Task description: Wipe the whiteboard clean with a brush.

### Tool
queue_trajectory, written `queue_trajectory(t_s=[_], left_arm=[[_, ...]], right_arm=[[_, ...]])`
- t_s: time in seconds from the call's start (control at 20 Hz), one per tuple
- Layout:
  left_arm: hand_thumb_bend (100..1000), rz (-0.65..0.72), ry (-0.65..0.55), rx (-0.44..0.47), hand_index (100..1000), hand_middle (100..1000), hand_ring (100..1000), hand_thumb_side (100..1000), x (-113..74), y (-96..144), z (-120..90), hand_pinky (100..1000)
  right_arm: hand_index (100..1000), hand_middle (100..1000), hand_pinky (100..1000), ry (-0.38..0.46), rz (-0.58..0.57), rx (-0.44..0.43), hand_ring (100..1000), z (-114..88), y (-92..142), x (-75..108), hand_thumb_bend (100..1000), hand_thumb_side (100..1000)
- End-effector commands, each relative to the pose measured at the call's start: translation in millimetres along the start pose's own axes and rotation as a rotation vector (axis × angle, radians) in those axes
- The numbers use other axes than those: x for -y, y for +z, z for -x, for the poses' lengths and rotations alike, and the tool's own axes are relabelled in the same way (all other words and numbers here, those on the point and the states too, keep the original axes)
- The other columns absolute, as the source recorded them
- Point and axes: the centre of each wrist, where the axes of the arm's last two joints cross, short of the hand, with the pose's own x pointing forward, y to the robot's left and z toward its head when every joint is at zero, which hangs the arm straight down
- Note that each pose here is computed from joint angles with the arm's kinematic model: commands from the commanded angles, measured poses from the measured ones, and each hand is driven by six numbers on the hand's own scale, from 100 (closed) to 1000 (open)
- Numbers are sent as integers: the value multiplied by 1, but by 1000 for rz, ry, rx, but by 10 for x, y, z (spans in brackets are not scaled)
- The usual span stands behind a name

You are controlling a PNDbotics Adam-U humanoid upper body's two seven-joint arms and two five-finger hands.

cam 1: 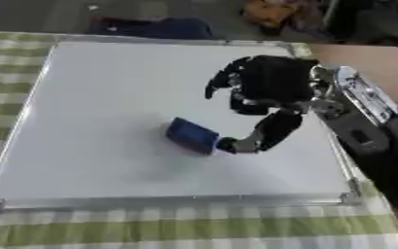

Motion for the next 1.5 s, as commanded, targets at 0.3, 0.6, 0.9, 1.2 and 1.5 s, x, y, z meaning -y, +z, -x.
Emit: queue_trajectory(t_s=[0.3, 0.6, 0.9, 1.2, 1.5], left_arm=[[162, 27, 27, 42, 538, 520, 498, 936, 58, -92, -68, 448], [161, 26, 45, 46, 539, 520, 498, 935, 82, -103, -64, 448], [162, 26, 51, 47, 539, 520, 498, 937, 92, -109, -62, 448], [161, 27, 59, 54, 539, 520, 498, 938, 109, -127, -64, 448], [161, 29, 72, 59, 538, 519, 498, 939, 134, -143, -62, 449]], right_arm=[[113, 754, 729, 72, 2, -96, 786, 123, -81, -4, 272, 1000], [114, 731, 712, 102, -5, -91, 777, 134, -153, -54, 339, 1000], [116, 695, 708, 85, -19, -95, 779, 159, -194, -97, 436, 1000], [114, 625, 688, 77, -31, -115, 760, 167, -238, -123, 444, 1000], [115, 600, 678, 82, -48, -132, 755, 155, -315, -180, 415, 1000]])
